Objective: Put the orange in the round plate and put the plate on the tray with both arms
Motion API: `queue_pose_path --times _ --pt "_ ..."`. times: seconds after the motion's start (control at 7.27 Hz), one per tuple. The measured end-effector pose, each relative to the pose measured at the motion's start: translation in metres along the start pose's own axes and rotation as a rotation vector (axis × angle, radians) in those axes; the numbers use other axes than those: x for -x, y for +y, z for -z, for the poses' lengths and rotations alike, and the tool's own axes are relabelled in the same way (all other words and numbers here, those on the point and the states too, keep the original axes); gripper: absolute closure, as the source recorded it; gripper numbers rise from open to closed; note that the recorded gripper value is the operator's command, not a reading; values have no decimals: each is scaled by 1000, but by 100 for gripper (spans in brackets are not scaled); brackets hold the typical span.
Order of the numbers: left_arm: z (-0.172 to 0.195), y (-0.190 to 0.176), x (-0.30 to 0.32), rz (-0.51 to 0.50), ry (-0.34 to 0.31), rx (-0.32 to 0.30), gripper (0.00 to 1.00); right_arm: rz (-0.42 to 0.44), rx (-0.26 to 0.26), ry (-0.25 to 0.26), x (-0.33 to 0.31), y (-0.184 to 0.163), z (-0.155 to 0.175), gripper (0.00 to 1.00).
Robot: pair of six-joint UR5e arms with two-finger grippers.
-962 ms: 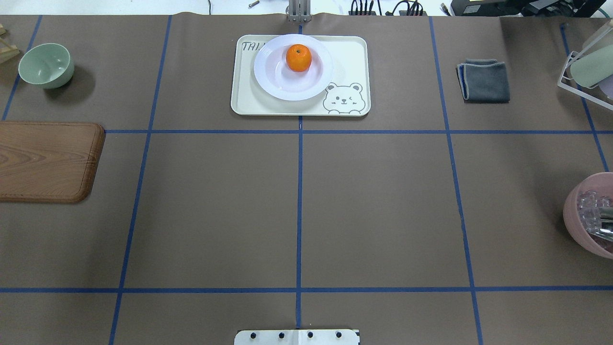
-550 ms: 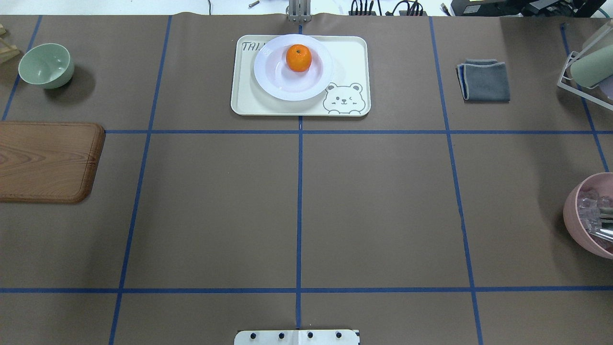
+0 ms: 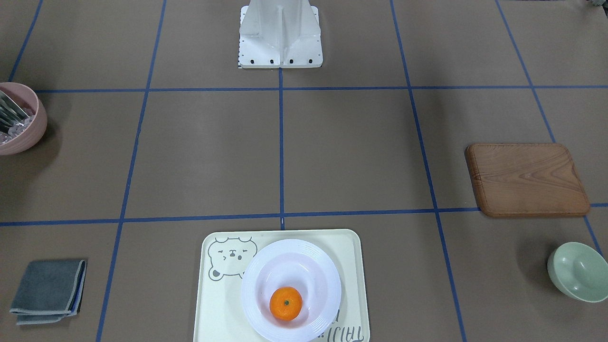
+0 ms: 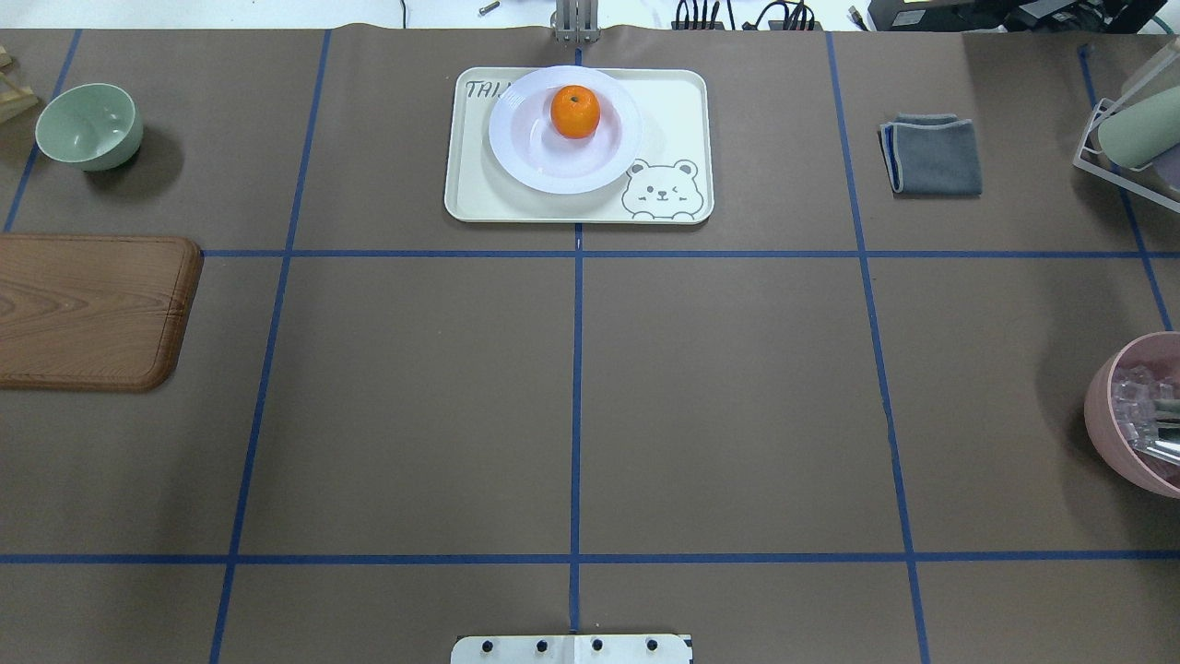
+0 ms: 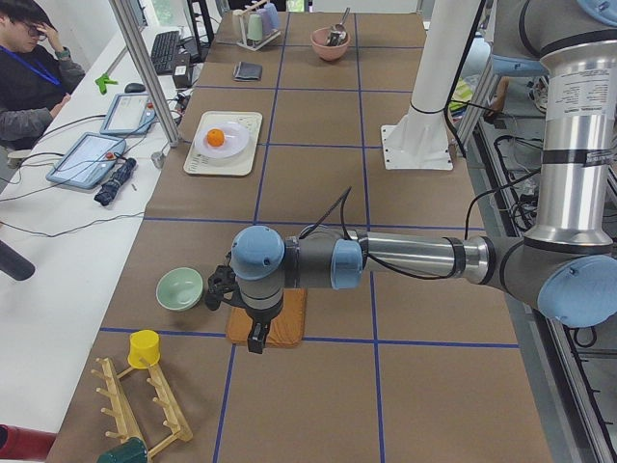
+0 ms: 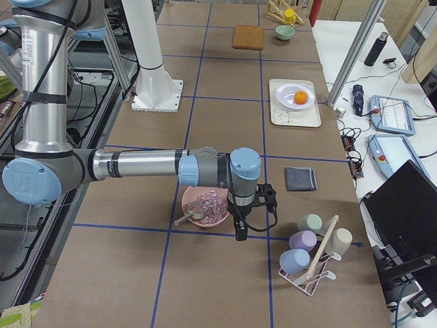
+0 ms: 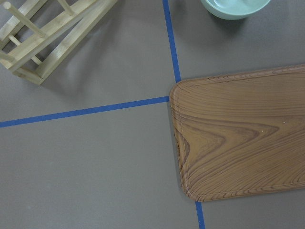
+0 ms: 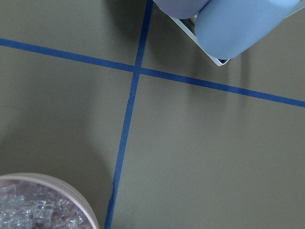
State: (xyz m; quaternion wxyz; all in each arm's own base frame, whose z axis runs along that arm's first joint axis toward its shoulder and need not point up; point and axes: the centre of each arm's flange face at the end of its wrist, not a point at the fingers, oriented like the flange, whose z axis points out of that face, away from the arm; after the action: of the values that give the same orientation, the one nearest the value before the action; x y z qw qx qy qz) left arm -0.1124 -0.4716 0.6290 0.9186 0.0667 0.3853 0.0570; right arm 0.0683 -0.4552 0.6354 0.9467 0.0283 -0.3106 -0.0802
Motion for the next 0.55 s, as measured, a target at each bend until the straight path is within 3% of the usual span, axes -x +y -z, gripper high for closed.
queue_pose_path --times 0.55 --pt "-2 5 1 3 2 4 1 12 -13 -3 4 -2 5 0"
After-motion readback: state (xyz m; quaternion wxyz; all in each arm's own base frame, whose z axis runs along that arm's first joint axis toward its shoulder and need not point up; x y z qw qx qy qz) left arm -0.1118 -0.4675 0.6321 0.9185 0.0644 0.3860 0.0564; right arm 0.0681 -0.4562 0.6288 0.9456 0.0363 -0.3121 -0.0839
